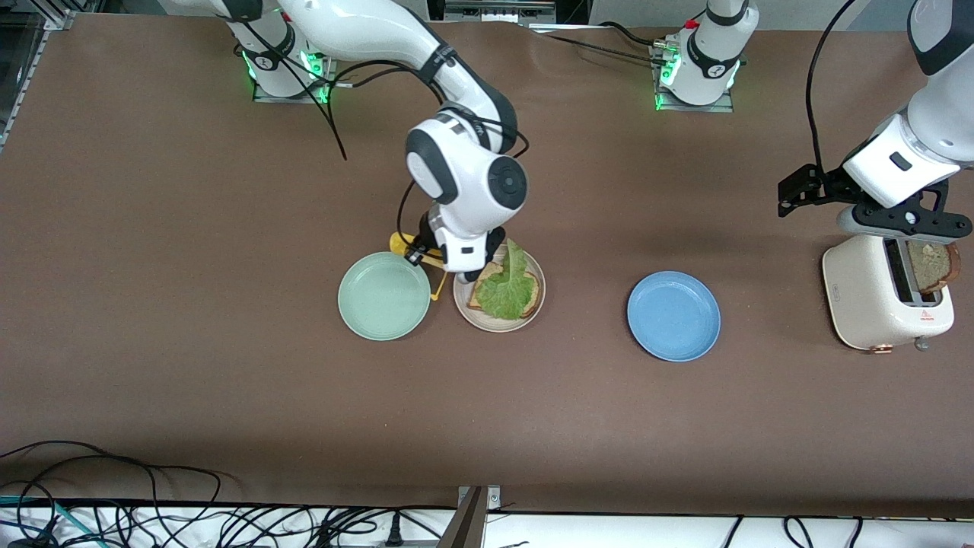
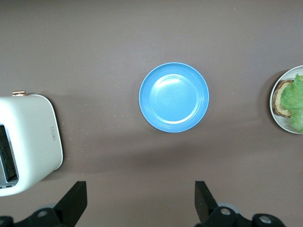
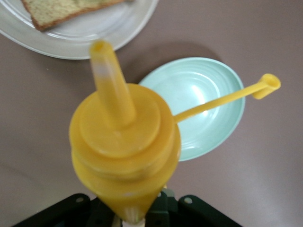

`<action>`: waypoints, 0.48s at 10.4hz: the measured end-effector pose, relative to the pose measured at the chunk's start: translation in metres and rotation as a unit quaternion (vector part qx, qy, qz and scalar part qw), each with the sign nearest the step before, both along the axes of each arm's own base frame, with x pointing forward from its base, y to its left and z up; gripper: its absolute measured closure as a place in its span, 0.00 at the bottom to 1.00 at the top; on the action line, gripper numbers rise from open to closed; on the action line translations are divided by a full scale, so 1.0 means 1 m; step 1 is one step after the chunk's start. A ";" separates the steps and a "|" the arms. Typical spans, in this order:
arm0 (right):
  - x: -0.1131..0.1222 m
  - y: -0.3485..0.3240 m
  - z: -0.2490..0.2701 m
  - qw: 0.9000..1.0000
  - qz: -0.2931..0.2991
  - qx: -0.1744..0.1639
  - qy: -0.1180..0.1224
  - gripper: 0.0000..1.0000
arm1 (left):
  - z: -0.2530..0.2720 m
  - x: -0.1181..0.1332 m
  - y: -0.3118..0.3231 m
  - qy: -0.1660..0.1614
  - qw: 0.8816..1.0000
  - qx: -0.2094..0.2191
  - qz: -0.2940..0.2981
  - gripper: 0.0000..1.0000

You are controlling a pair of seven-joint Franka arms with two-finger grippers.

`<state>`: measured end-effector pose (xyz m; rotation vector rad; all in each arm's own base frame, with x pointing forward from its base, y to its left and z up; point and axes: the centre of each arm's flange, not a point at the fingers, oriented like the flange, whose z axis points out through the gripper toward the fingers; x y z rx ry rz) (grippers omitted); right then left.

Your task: Make sandwich on beige plate with both arms

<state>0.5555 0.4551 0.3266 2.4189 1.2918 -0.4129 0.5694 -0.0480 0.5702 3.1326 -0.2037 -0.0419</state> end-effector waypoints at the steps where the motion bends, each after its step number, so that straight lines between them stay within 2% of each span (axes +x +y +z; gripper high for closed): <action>1: 0.015 -0.023 0.020 0.999 -0.014 0.026 0.011 0.83 | 0.000 0.000 0.000 0.000 1.000 0.000 0.000 0.00; 3: 0.042 -0.085 0.061 0.996 -0.040 0.080 0.024 0.83 | 0.000 0.000 0.000 0.000 1.000 0.000 0.000 0.00; 5: 0.057 -0.143 0.090 0.991 -0.055 0.120 0.022 0.83 | 0.000 0.000 0.000 0.001 1.000 0.000 0.000 0.00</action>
